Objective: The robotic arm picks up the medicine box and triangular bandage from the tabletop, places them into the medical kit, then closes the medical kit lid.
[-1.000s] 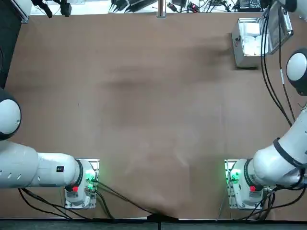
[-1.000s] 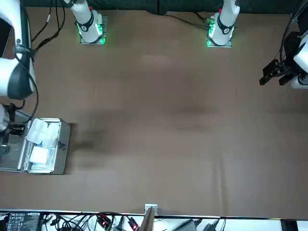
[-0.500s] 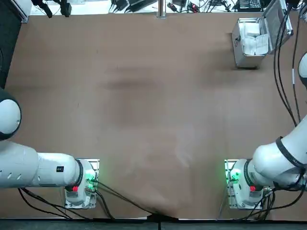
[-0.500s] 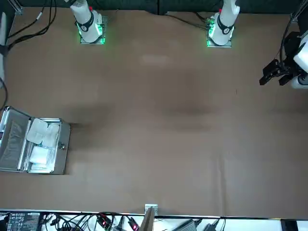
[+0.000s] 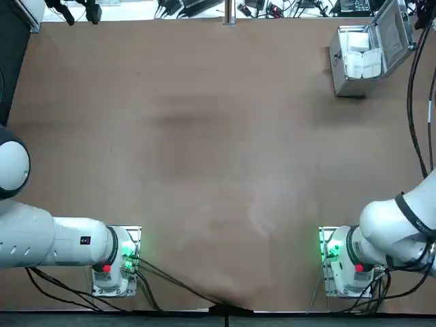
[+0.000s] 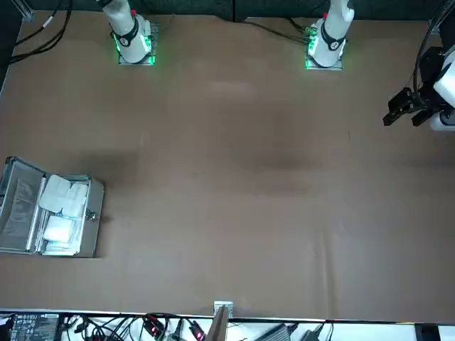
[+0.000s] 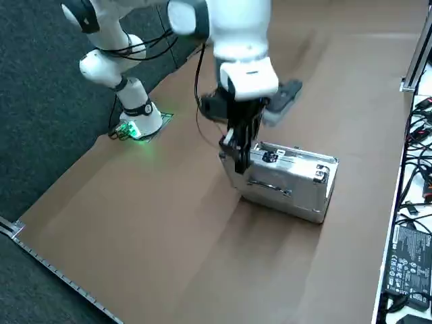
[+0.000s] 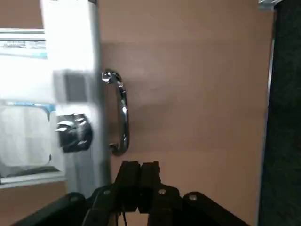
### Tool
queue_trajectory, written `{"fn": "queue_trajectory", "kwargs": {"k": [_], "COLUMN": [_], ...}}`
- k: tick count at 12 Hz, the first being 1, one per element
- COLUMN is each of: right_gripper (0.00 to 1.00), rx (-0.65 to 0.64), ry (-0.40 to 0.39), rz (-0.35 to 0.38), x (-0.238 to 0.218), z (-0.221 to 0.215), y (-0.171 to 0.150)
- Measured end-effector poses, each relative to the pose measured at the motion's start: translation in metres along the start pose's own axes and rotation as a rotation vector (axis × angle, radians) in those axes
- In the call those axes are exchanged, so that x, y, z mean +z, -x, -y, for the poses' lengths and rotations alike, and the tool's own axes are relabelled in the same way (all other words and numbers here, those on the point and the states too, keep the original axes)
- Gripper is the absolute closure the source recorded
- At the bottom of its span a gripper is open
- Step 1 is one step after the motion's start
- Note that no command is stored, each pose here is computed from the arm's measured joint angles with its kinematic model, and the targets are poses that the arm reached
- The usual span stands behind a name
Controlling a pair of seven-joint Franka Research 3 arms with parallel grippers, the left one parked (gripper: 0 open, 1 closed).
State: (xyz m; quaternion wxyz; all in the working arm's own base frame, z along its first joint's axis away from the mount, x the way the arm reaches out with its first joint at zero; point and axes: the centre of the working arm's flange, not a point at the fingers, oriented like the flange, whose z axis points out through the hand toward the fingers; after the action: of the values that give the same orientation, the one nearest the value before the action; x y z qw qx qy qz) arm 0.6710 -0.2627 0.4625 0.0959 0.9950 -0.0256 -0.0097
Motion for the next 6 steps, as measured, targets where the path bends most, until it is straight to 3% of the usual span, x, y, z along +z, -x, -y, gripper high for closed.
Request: {"fn": "queue_trajectory", "kwargs": {"k": [6], "right_gripper": [0.99], "rx": [-0.007], "ry": [-0.11], "rz": [-0.035], "x": [0.012], "z": [0.025], "y": [-0.013]}}
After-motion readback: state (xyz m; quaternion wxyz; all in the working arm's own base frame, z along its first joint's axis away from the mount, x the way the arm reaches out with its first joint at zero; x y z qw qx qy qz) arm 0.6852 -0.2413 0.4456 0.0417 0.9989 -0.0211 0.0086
